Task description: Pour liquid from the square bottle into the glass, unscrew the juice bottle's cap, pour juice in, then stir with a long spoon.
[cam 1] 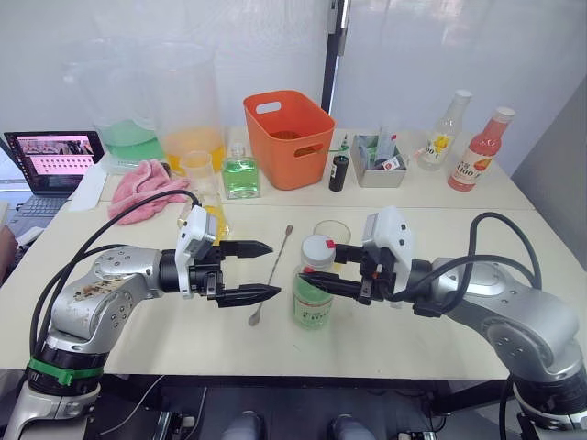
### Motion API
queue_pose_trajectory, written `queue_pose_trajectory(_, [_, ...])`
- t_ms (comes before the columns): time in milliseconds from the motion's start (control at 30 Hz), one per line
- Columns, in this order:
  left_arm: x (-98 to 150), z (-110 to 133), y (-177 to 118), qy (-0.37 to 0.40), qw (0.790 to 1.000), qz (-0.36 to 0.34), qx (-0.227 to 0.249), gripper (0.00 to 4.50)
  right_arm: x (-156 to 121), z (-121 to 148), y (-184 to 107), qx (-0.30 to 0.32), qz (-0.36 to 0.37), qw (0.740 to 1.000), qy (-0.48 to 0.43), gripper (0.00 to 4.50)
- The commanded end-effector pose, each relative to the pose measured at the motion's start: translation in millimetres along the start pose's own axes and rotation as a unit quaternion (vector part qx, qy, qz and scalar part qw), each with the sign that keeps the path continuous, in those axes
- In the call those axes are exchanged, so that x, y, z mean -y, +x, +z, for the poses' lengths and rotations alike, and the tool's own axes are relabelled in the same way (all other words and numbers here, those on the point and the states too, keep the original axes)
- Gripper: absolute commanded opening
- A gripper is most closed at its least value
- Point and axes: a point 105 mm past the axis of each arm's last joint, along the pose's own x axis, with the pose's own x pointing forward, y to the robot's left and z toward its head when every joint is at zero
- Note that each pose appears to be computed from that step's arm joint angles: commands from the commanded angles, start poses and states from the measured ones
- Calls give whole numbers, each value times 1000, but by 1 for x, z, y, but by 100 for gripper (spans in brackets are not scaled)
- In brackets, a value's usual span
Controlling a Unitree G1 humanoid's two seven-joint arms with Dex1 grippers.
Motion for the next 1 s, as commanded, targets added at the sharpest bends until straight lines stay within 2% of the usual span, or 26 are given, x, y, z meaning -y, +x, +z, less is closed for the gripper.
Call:
queue_pose_trajectory(33, [5, 7, 1, 25, 1000, -8, 3, 450, 2, -1, -2, -4, -8, 1000, -24, 149])
queue_pose_trajectory(233, [6, 8, 4, 25, 1000, -10, 6, 450, 3, -22, -2, -37, -16, 999, 7, 149])
queue_pose_trajectory(400, [5, 7, 4, 24, 1000, -8, 7, 450, 7, -23, -4, -25, -33, 999, 29, 149])
queue_pose_trajectory(467, [5, 7, 4, 24, 1000, -6, 7, 450, 8, -21, -5, -16, -38, 999, 34, 251])
queue_pose_trajectory(667, [3, 8, 4, 22, 1000, -4, 7, 450, 18, -9, -15, 7, -51, 998, 26, 448])
queue_pose_trajectory(767, [1, 8, 4, 22, 1000, -2, 7, 450, 24, -5, -23, 12, -32, 999, 19, 448])
queue_pose_trajectory(900, [-1, 9, 4, 18, 1000, -4, 9, 450, 28, -2, -36, 16, 55, 998, 12, 448])
queue_pose_trajectory(1000, [-1, 8, 4, 17, 1000, -9, 7, 450, 35, -4, -35, 11, 105, 994, 3, 448])
